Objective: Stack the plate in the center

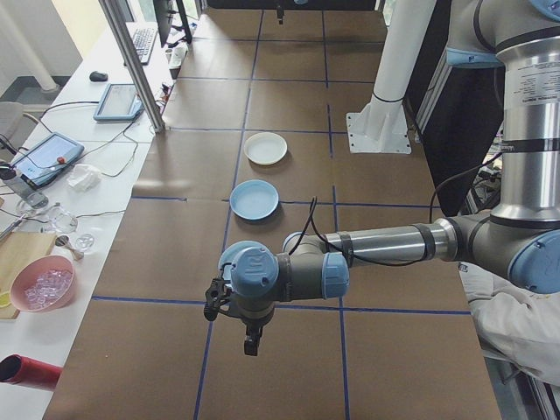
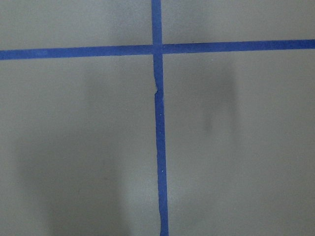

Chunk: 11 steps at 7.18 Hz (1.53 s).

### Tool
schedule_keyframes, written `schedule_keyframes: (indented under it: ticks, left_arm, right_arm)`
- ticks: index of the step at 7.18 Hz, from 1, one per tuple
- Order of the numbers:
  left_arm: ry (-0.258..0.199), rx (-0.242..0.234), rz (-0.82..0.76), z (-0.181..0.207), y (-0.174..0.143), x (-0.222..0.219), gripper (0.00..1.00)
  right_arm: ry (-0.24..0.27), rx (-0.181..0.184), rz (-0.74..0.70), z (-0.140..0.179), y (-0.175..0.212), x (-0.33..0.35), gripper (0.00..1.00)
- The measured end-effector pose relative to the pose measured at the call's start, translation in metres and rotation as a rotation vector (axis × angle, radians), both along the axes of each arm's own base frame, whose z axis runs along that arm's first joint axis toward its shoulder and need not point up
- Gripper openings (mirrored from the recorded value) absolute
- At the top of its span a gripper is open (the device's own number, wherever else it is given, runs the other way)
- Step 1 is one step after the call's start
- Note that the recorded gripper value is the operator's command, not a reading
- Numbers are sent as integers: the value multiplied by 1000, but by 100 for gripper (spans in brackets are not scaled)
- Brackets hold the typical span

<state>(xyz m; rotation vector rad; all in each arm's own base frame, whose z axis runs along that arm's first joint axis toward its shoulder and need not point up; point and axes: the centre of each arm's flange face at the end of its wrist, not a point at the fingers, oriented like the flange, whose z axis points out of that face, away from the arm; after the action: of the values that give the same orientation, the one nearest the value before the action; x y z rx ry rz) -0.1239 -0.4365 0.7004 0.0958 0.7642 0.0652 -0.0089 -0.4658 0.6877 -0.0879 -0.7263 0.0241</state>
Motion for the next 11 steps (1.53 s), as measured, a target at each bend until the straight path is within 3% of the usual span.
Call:
schedule_keyframes:
  ticks: [3, 4, 5, 6, 7, 9, 11]
  left_arm:
    - [-18, 6, 15, -2, -5, 6, 100]
    - [-18, 28, 27, -5, -9, 12, 100]
    - [-22, 79, 43, -10, -16, 19, 100]
    - [2, 120, 60, -11, -22, 30, 100]
    - [64, 116, 68, -6, -28, 47, 100]
    - [159, 74, 30, 19, -40, 80, 100]
    - [208, 31, 5, 26, -45, 112, 100]
  right_arm:
    - [0, 0, 0, 0, 0, 0, 100]
    - [0, 0, 0, 0, 0, 0, 100]
    - [0, 0, 0, 0, 0, 0, 100]
    - [0, 0, 0, 0, 0, 0, 100]
    - [0, 0, 0, 0, 0, 0, 100]
    - [0, 0, 0, 0, 0, 0, 100]
    - [0, 0, 0, 0, 0, 0, 100]
